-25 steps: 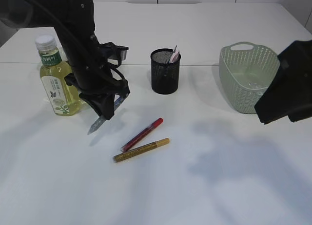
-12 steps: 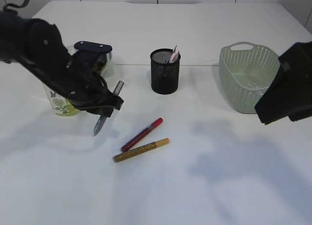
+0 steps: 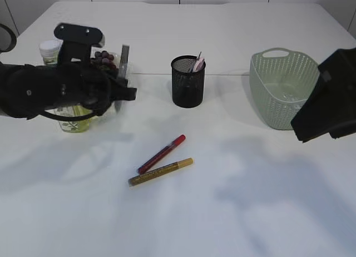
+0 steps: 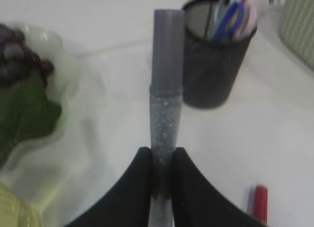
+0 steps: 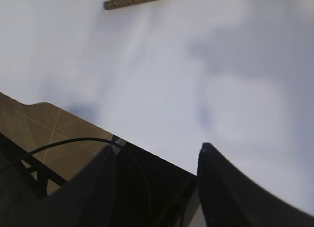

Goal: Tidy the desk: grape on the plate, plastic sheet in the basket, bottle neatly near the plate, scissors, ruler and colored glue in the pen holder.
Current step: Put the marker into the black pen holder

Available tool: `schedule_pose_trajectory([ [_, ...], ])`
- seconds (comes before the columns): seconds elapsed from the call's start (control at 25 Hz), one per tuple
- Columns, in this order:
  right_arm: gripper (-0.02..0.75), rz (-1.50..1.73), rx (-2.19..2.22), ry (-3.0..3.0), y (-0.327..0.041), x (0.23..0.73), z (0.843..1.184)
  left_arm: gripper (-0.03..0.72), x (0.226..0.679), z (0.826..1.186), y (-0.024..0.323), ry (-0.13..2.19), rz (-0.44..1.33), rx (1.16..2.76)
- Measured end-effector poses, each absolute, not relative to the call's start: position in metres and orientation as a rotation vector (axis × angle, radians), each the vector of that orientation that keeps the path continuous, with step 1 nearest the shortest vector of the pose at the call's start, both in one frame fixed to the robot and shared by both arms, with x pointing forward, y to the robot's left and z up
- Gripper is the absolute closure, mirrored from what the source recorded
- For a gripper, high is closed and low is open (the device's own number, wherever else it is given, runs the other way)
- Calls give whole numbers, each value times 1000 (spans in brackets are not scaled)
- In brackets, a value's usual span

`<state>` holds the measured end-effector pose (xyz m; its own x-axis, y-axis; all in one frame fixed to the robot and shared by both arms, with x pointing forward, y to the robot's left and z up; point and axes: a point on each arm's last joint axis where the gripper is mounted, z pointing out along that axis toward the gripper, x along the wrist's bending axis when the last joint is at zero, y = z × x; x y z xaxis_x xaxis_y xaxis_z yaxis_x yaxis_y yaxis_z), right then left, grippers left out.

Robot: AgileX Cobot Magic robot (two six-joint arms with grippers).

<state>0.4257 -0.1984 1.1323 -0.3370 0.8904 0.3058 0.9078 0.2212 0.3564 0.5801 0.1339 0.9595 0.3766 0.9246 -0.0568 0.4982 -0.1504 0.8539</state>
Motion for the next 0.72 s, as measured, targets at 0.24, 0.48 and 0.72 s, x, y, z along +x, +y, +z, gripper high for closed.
schedule_pose_trajectory([
  [0.24,319,-751,-1774,-2440,-198,426,1132,611,593,978,133,1109,798,1544],
  [0.48,319,-809,-1768,-2462,-198,429,1134,611,613,981,116,1024,761,1466],
  [0.72,319,-815,-1780,-2483,-199,431,1134,611,648,988,93,961,710,1386],
])
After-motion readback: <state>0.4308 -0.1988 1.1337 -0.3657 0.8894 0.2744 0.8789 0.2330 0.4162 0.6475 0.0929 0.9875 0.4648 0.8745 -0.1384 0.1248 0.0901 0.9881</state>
